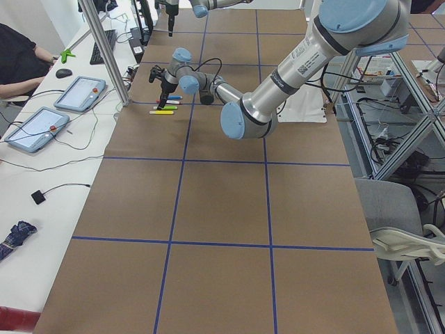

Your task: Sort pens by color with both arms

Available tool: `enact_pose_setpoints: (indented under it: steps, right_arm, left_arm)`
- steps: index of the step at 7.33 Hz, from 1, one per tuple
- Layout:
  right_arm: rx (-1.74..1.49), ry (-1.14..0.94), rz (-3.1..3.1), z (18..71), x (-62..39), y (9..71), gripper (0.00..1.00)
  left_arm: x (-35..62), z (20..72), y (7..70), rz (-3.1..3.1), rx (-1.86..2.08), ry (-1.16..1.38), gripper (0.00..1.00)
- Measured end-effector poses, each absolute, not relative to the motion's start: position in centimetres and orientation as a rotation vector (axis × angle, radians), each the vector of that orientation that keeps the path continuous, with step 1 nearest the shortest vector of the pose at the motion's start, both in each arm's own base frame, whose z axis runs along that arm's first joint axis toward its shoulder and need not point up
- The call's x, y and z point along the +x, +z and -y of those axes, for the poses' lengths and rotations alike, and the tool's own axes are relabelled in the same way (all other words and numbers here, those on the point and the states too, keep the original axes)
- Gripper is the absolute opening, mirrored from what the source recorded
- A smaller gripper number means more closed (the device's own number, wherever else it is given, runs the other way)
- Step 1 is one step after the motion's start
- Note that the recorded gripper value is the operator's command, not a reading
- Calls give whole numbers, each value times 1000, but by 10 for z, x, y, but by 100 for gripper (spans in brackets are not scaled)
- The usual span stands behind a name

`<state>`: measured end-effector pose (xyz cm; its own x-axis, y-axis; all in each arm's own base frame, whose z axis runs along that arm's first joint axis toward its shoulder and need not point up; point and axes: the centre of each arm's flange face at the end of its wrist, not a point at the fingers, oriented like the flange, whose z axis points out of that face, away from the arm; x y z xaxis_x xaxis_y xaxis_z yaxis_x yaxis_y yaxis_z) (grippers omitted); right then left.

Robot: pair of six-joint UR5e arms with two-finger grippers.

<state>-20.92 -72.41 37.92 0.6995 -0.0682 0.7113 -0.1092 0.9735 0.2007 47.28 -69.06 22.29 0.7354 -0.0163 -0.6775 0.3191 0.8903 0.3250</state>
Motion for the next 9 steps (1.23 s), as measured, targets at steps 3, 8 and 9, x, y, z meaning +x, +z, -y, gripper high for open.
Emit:
enact_pose_setpoints:
  steps: [3,8,9]
  right_arm:
    - [308,80,764,713,-155,432,99]
    - [578,101,663,691,-119,480,99]
    - [567,99,672,692,-106,481,99]
  left_arm:
    - [281,712,281,-686,426,-125,100]
    - [164,699,357,-702,376,-214,100]
    - [159,689,367,-701,370,-217,100]
